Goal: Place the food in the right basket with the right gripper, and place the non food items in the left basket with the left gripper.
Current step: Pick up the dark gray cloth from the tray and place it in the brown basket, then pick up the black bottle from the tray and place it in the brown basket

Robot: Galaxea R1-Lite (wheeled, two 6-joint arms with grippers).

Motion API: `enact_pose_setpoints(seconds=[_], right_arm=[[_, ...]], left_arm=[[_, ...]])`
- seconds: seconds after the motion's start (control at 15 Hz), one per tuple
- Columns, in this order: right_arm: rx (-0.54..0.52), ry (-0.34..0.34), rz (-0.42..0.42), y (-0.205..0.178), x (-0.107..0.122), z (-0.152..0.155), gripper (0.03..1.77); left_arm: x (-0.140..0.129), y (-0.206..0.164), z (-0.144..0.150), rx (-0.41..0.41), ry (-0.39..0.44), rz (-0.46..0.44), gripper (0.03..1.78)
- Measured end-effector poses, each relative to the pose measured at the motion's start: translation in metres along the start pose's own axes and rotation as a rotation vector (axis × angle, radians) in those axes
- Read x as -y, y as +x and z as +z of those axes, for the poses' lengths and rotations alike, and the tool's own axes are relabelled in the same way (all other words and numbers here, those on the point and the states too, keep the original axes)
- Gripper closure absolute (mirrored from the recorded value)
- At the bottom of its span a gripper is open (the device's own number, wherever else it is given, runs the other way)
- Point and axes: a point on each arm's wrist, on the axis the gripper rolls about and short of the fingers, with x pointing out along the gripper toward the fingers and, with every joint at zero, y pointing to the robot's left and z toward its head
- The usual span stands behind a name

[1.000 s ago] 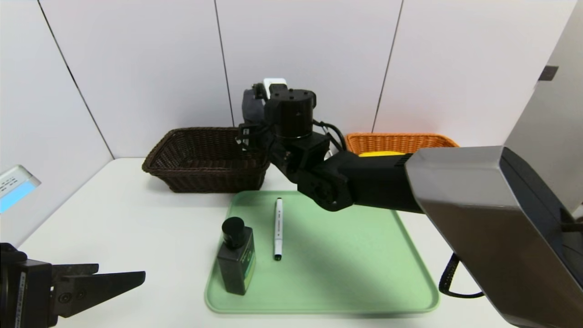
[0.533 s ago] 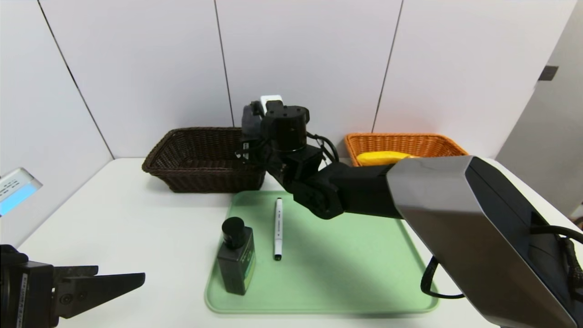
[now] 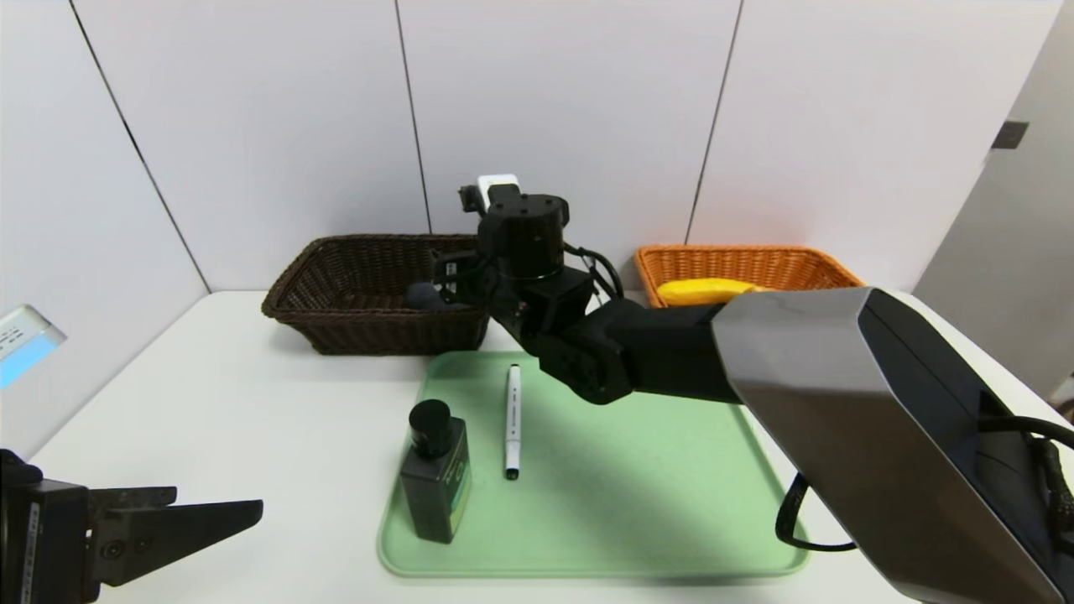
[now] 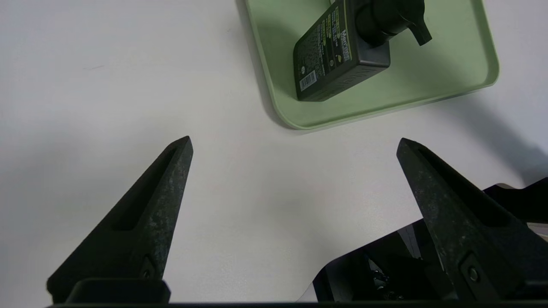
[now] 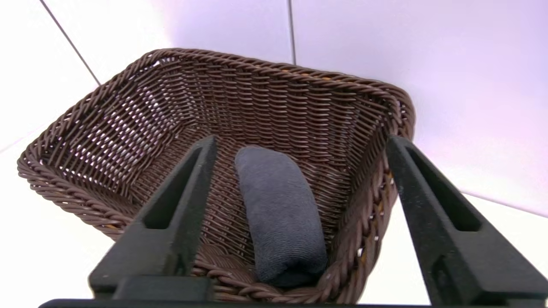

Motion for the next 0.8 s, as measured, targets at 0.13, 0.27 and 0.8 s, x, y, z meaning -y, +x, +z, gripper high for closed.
enact_pose_setpoints(seconds=[0.13, 0.27, 0.8], right_arm=[[-0.001, -0.023, -0.003, -0.003, 0.001, 0.007, 0.34], [-0.011, -0.067, -0.006, -0.010, 0.007, 0.022, 0.28], [-0.233, -0.074, -0.028, -0.107, 0.035, 0.127, 0.16]], left_arm=[[0.001, -0.002, 0.003, 0.014, 0.004, -0.003, 0.12], [0.005, -0.007, 0.010, 0.045, 0.011, -0.009, 0.12], [0.015, -0.006, 0.036, 0.086, 0.082, 0.048, 0.12]])
